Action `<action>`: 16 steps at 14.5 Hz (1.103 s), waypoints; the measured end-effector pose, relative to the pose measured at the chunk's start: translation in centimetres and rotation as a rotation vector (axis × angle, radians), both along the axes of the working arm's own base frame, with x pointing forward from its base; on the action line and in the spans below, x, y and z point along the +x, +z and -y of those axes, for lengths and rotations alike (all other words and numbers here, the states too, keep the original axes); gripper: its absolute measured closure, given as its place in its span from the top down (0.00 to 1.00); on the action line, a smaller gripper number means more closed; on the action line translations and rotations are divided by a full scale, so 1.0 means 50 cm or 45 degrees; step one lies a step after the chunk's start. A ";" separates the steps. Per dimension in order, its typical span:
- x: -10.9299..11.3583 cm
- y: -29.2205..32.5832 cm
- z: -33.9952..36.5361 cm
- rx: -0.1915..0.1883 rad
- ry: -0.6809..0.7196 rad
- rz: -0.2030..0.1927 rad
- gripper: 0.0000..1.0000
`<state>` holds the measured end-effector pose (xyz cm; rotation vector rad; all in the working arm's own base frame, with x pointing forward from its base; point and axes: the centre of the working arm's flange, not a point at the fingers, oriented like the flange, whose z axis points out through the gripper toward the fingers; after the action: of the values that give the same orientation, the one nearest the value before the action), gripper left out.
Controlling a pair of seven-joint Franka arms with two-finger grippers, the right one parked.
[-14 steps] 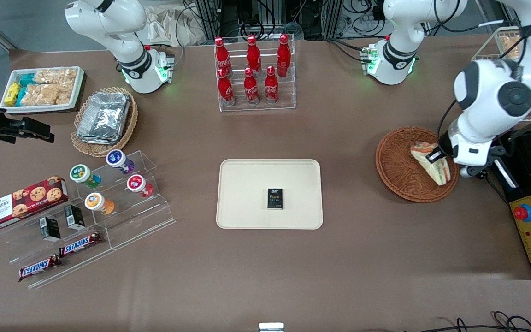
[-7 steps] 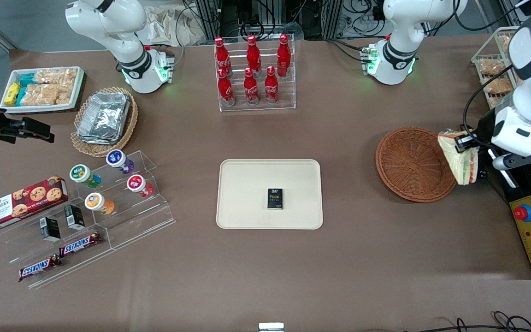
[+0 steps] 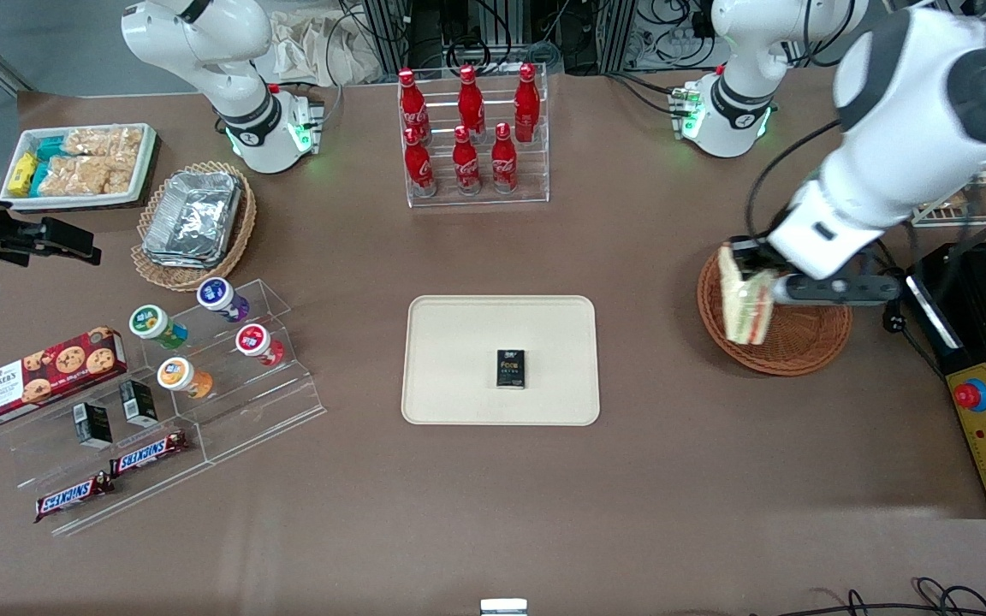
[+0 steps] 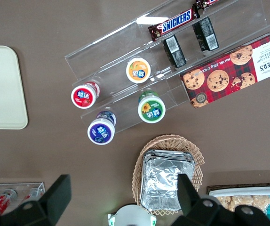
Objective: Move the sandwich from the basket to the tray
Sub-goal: 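Carry the sandwich over the white tray beside the black carton, then lower the sandwich onto the tray and hold it with the left gripper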
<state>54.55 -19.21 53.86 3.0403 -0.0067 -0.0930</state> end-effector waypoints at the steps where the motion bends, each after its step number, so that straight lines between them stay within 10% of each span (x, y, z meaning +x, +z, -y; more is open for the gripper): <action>1: 0.000 -0.022 0.046 -0.012 0.011 -0.002 0.20; 16: 0.009 -0.585 0.356 -0.014 -0.050 -0.042 0.20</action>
<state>55.00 -37.02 24.61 3.0275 -0.0641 -0.1452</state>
